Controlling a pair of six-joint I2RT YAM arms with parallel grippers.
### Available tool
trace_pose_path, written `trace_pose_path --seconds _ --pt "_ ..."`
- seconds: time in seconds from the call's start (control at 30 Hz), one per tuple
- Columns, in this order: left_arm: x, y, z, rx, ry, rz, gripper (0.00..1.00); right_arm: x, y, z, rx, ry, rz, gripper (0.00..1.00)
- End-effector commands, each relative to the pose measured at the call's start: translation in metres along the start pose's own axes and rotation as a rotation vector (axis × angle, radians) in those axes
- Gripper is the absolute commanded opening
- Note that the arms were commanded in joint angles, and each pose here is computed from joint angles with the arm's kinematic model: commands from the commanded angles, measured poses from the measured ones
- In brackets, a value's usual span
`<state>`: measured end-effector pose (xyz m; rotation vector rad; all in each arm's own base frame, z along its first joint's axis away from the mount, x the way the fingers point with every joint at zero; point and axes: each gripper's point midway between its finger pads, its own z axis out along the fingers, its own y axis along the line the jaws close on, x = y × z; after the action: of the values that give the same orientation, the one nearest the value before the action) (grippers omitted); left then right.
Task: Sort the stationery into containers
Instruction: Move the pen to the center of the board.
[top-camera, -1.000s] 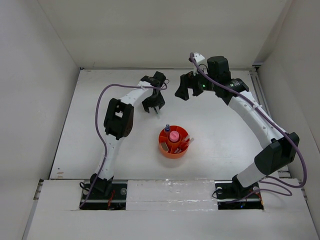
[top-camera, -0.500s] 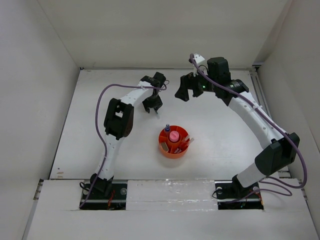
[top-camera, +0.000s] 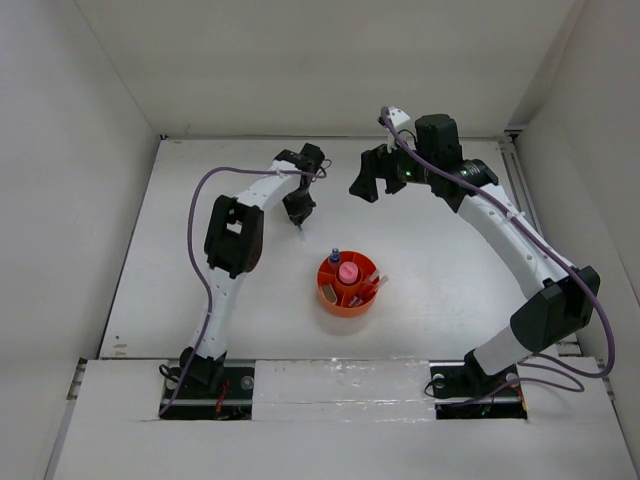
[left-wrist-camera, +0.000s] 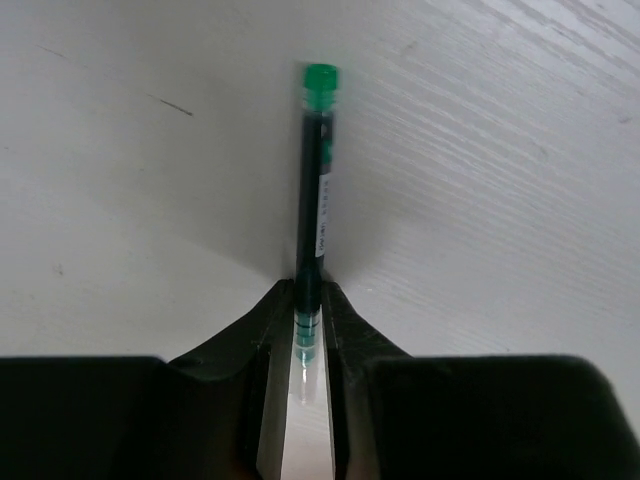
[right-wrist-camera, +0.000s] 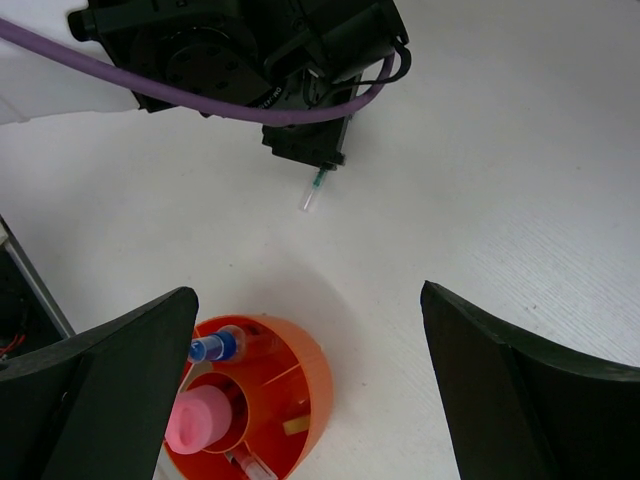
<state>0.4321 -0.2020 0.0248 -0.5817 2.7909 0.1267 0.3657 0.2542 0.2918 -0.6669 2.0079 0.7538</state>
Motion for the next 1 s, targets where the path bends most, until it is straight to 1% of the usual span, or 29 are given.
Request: trace_pose_path --seconds 0.0,0.1,0.23,0.27,0.3,0.4,0.47,0.57,0.67,0.7,0.73,0.83,0.9,0.93,0.97 --pt "0.011 0.038 0.019 -0.135 0.054 0.025 0.12 -0.025 0.016 -0.013 -0.037 -0.089 -0.043 0.99" --pt "0.007 0.041 0.015 -0.126 0.043 0.0 0.09 -0.025 0.016 -0.013 -0.037 -0.089 -0.043 0.99" --pt "0.008 0.039 0.014 -0.101 0.066 -0.024 0.06 -0.025 0.018 -0.013 -0.046 -0.088 -0.044 0.99" --pt "0.005 0.036 0.012 -0.092 0.056 -0.038 0.05 -0.025 0.018 -0.013 -0.046 -0.088 -0.044 0.99" --pt "0.009 0.038 0.015 -0.11 0.071 -0.05 0.0 -0.025 0.018 -0.013 -0.046 -0.088 -0.044 0.99" --pt "0.006 0.042 0.014 -0.103 0.088 -0.096 0.0 -0.025 0.018 -0.013 -0.046 -0.088 -0.044 0.99" --pt "0.005 0.05 0.017 -0.104 0.109 -0.165 0.0 -0.025 0.018 -0.013 -0.046 -0.088 -0.044 0.99" --pt "-0.006 0.054 0.011 -0.082 0.108 -0.26 0.0 -0.025 0.018 -0.013 -0.046 -0.088 -0.044 0.99" --pt "-0.021 0.056 0.005 -0.06 0.106 -0.389 0.03 -0.025 0.018 -0.013 -0.046 -0.088 -0.044 0.99" --pt "-0.022 0.056 0.005 -0.05 0.124 -0.425 0.03 -0.025 0.018 -0.013 -0.046 -0.088 -0.044 0.99" --pt "-0.029 0.059 0.003 -0.045 0.126 -0.5 0.03 -0.025 0.018 -0.013 -0.046 -0.088 -0.044 0.99" --pt "-0.044 0.058 -0.006 -0.018 0.099 -0.597 0.03 -0.025 0.02 -0.013 -0.055 -0.087 -0.035 0.99" --pt "-0.057 0.059 -0.007 -0.007 0.085 -0.686 0.07 -0.025 0.02 -0.013 -0.056 -0.087 -0.035 0.99" --pt "-0.065 0.061 -0.009 0.0 0.076 -0.72 0.12 -0.025 0.02 -0.013 -0.056 -0.087 -0.035 0.99" --pt "-0.068 0.058 -0.012 0.014 0.078 -0.74 0.12 -0.027 0.021 -0.016 -0.056 -0.095 -0.039 0.99"
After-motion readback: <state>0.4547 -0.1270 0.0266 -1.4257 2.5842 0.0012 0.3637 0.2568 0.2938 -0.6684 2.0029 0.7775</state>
